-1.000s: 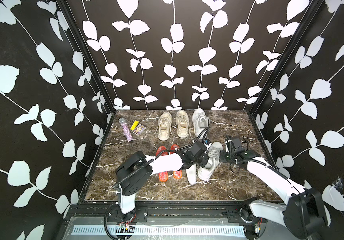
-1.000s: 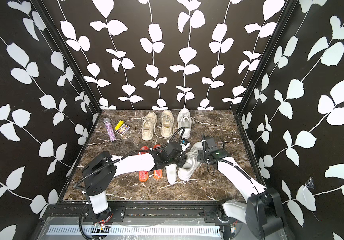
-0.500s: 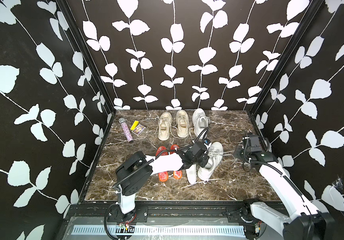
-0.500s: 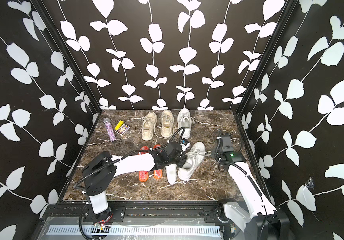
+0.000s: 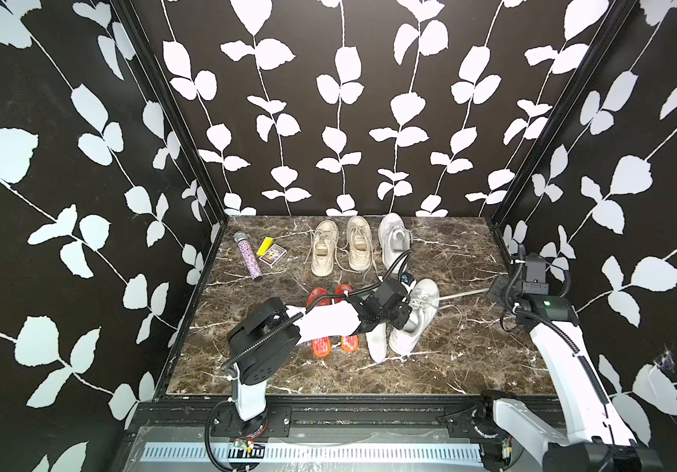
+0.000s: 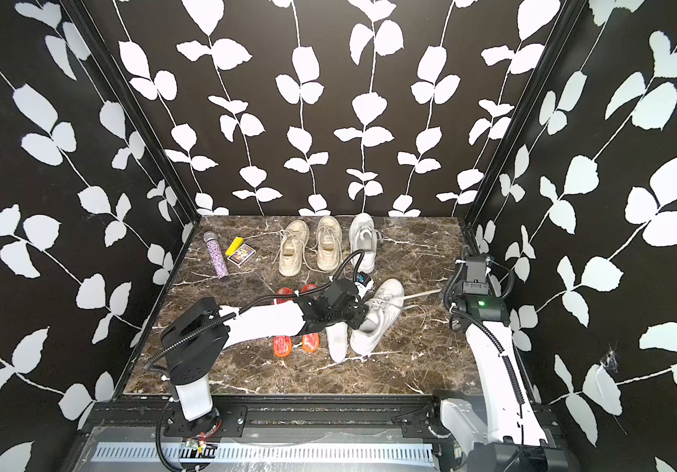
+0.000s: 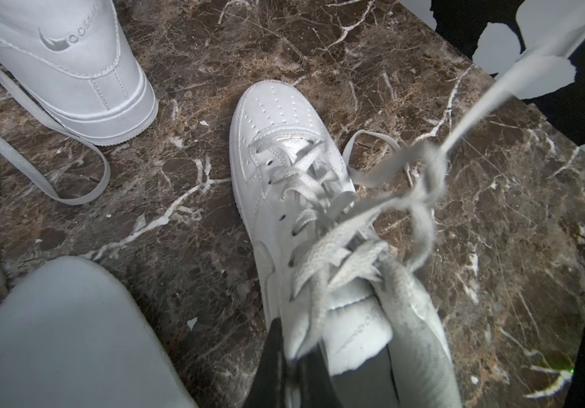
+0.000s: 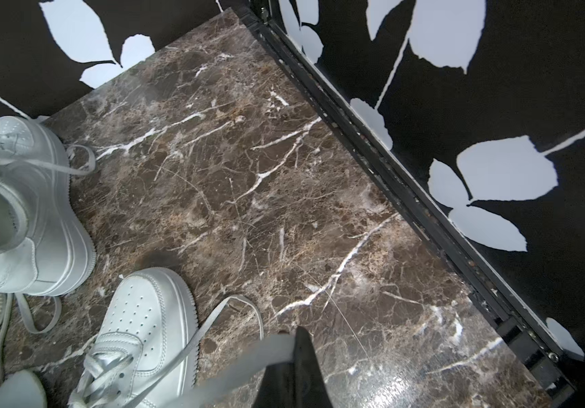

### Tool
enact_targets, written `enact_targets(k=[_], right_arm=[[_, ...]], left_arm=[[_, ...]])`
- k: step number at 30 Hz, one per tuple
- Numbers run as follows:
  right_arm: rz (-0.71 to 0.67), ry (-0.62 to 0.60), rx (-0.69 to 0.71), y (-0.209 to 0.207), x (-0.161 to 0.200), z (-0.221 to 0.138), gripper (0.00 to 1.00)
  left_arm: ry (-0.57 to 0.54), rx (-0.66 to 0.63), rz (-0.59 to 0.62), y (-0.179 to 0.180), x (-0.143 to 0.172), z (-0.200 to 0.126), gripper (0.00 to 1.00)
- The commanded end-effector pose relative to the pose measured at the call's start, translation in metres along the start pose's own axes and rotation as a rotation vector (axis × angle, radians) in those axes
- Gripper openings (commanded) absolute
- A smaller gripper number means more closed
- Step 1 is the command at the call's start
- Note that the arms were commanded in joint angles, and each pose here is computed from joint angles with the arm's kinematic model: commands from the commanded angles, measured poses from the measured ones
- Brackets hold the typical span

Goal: Remove the insole from the shoe
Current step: Untie the shoelace on the shoe.

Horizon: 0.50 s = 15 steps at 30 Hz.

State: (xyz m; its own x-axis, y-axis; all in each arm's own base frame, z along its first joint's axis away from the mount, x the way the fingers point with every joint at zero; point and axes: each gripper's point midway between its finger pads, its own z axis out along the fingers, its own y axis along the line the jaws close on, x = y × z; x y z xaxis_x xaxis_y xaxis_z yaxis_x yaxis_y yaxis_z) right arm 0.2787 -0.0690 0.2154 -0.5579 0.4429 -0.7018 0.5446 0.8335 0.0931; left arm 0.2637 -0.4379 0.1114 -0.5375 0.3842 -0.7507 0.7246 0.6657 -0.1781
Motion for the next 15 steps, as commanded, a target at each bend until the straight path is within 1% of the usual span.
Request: enact_targets(k=[1, 4, 6, 8, 9, 10, 11, 12, 13, 15], right_arm=[[0.031, -0.023, 0.032, -0.011, -0.008, -0.006, 0.0], [0.054, -0.037, 0.041, -0.017, -0.013, -0.008, 0.0], [0.048, -0.036, -0.005, -0.009, -0.015, -0.008, 0.0], [0.028, -0.009, -0.051, 0.0, -0.009, -0.004, 0.0], [0.014, 0.002, -0.045, -0.001, -0.006, -0.002, 0.0], [0.005, 0.004, -0.023, -0.005, -0.003, -0.001, 0.05], [-0.003, 0.003, 0.008, -0.011, 0.0, 0.001, 0.14], [-0.008, 0.0, 0.024, -0.015, 0.002, 0.001, 0.25], [-0.01, 0.0, 0.021, -0.015, 0.004, 0.0, 0.33], [-0.016, 0.004, -0.018, -0.009, 0.007, -0.002, 0.45]], left_arm=[[-0.006, -0.019, -0.02, 0.006, 0.0, -0.008, 0.0], [-0.006, -0.025, -0.02, 0.007, 0.0, -0.008, 0.0], [-0.005, -0.023, -0.021, 0.007, 0.001, -0.008, 0.0], [-0.008, -0.018, -0.024, 0.006, 0.0, -0.009, 0.0], [-0.009, -0.016, -0.025, 0.006, 0.0, -0.009, 0.0], [-0.01, -0.014, -0.025, 0.005, 0.0, -0.009, 0.0], [-0.01, -0.011, -0.024, 0.005, 0.0, -0.009, 0.0], [-0.012, -0.009, -0.022, 0.004, -0.001, -0.009, 0.0], [-0.011, -0.008, -0.022, 0.004, -0.001, -0.009, 0.0], [-0.011, -0.001, -0.022, 0.003, -0.001, -0.008, 0.0]])
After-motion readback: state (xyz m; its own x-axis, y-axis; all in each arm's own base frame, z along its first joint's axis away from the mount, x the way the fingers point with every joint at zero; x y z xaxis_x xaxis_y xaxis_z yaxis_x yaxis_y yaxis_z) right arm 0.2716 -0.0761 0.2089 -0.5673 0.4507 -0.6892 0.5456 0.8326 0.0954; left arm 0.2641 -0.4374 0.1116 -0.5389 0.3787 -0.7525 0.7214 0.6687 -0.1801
